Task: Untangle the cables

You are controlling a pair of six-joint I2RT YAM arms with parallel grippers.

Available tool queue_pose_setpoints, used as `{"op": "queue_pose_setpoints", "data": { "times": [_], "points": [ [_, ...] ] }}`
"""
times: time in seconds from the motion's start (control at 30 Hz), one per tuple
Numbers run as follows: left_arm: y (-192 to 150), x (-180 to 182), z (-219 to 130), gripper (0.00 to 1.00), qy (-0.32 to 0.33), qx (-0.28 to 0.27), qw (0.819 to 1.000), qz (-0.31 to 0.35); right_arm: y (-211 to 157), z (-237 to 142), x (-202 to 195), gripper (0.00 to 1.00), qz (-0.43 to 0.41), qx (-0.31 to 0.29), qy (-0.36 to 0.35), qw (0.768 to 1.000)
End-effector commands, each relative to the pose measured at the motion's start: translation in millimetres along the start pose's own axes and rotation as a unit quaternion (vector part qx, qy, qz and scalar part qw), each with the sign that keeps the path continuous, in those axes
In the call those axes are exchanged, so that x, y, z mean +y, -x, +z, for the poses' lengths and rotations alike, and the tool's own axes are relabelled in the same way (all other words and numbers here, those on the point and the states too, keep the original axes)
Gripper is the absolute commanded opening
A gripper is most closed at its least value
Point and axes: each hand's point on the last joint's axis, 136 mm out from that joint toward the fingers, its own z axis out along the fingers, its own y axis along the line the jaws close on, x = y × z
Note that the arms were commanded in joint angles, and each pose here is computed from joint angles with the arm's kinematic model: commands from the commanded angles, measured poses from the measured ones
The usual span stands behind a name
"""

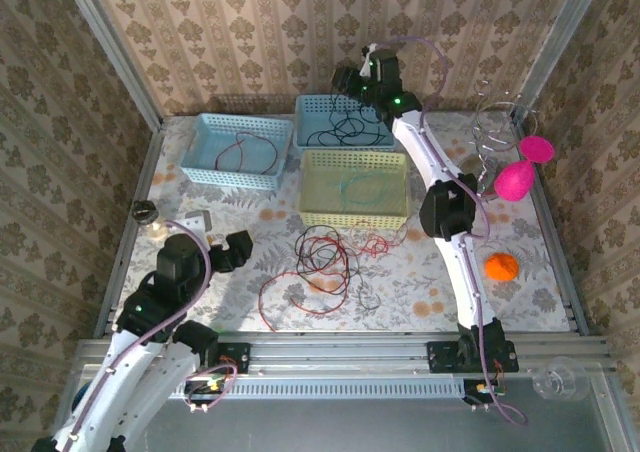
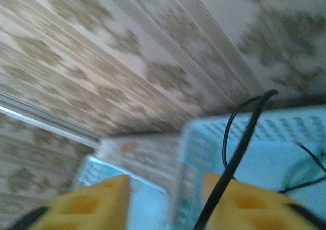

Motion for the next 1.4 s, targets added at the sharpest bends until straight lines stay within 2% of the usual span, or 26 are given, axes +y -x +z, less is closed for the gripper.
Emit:
{"op": "queue_pose_setpoints", "data": {
  "times": [0.0,0.17,0.2,0.23,0.3,0.47,0.63,0.77,0.9,0.97,1.1,1.2,1.3,1.37],
  "points": [
    [6.6,-7.2,-0.9,0.93,-0.015,0.001,1.0,-0.011,-20.2,-23.9,-17.4,0.57,0.015,0.056,-0.078,0.995],
    [9.2,-16.9,9.1,0.93,-0.032,0.013,0.999,-0.008,-31.4,-69.3,-23.5,0.67,-0.009,0.086,-0.146,0.986],
    [8.8,-18.6,12.3,0.93,-0.035,0.016,0.999,-0.008,-34.3,-77.8,-23.0,0.74,-0.011,0.092,-0.151,0.984],
    [7.2,-20.8,16.6,0.93,-0.039,0.022,0.999,-0.008,-37.9,-88.5,-22.0,0.76,-0.014,0.101,-0.156,0.983],
    [4.9,-25.2,23.8,0.92,-0.048,0.032,0.998,-0.012,-45.7,-109.1,-19.4,0.74,-0.028,0.115,-0.16,0.98],
    [-16.4,-37.6,53.0,0.87,-0.085,0.073,0.993,-0.032,-73.8,-176.2,6.1,0.62,-0.069,0.104,-0.137,0.983],
    [-52.6,-54.7,84.7,0.78,-0.129,0.152,0.978,-0.052,-147.3,-251.2,19.6,0.61,-0.131,0.11,-0.139,0.975],
    [-82.1,-67.1,100.3,0.78,-0.132,0.191,0.973,-0.013,-220.4,-291.1,9.3,0.66,-0.117,0.145,-0.102,0.977],
    [-108.2,-69.5,117.5,0.76,-0.118,0.223,0.968,0.008,-279.3,-300.5,0.9,0.64,-0.085,0.188,-0.067,0.976],
    [-120.3,-74.4,126.0,0.71,-0.12,0.246,0.962,0.012,-303.5,-294.5,-8.3,0.62,-0.061,0.205,-0.072,0.974],
    [-138.6,-94.3,132.6,0.67,-0.137,0.277,0.95,0.049,-328.9,-272.7,-14.6,0.59,-0.028,0.209,-0.059,0.976],
    [-149.2,-116.3,127.2,0.68,-0.158,0.29,0.939,0.096,-328.4,-264.1,-21.9,0.58,-0.022,0.202,-0.081,0.976],
    [-158.9,-134.7,117.6,0.72,-0.167,0.292,0.927,0.168,-304.2,-277.1,-35.3,0.59,-0.052,0.163,-0.126,0.977],
    [-165.3,-142.1,115.8,0.74,-0.174,0.302,0.918,0.191,-284.8,-292.1,-45.0,0.64,-0.058,0.131,-0.143,0.979]
  ]
}}
